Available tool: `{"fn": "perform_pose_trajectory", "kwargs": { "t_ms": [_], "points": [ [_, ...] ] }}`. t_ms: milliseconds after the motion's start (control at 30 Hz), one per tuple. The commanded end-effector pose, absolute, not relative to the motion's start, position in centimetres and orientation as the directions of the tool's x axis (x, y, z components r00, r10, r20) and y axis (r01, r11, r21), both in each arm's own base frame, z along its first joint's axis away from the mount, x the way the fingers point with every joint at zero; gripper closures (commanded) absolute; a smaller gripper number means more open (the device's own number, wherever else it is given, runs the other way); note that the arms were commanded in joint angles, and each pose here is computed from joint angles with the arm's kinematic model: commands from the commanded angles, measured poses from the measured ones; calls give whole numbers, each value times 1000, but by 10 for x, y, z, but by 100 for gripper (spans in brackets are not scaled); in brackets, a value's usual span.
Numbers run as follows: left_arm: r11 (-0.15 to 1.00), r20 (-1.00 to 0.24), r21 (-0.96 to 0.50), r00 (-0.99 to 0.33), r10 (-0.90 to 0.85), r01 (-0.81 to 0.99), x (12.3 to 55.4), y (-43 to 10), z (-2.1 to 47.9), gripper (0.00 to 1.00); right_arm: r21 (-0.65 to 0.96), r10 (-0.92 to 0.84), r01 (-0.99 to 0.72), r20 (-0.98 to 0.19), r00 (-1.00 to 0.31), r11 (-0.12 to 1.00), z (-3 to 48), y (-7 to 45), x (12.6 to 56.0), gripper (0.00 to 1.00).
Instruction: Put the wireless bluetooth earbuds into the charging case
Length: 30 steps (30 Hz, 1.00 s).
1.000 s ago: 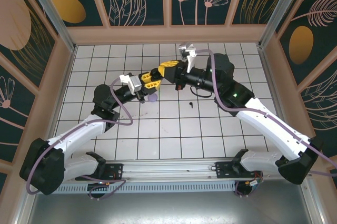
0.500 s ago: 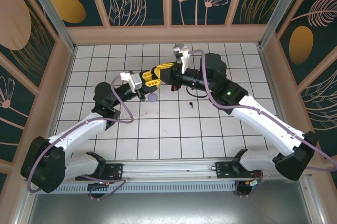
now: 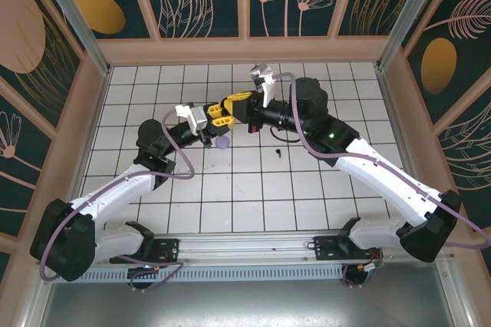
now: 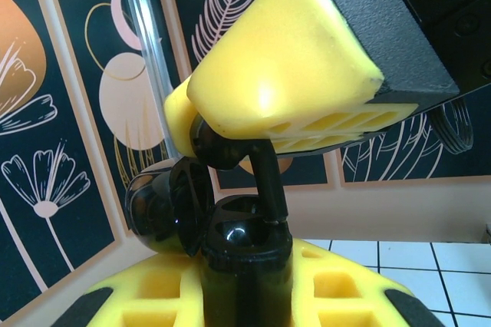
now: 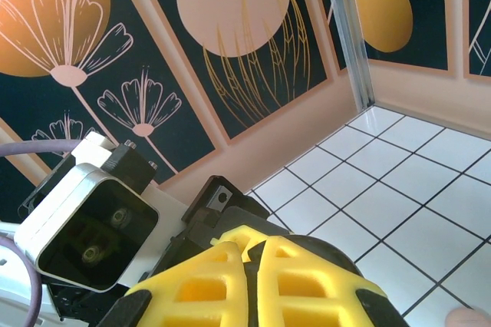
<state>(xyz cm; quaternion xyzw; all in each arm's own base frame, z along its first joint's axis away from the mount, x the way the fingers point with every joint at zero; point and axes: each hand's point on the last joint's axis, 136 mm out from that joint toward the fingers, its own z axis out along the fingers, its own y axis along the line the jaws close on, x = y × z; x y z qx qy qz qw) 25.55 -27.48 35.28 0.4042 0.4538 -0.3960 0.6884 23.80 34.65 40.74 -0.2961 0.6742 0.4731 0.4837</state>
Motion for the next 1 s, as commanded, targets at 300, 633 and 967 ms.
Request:
{"fn": "perform_pose_trajectory", "kwargs": {
  "t_ms": [300, 633, 967],
  "points": [
    [312, -925, 228, 305, -228, 922, 241, -276, 376, 100, 315, 41, -839, -942, -332, 445, 393, 344, 253, 94],
    [306, -924, 219, 298, -240, 927, 240, -276, 382, 100, 285, -12, -838, -945, -328, 465, 374, 344, 255, 96],
    [296, -936, 165, 244, -253, 941, 247, -280, 386, 100, 248, -93, -903, -950, -297, 352, 368, 349, 226, 95]
  ]
}}
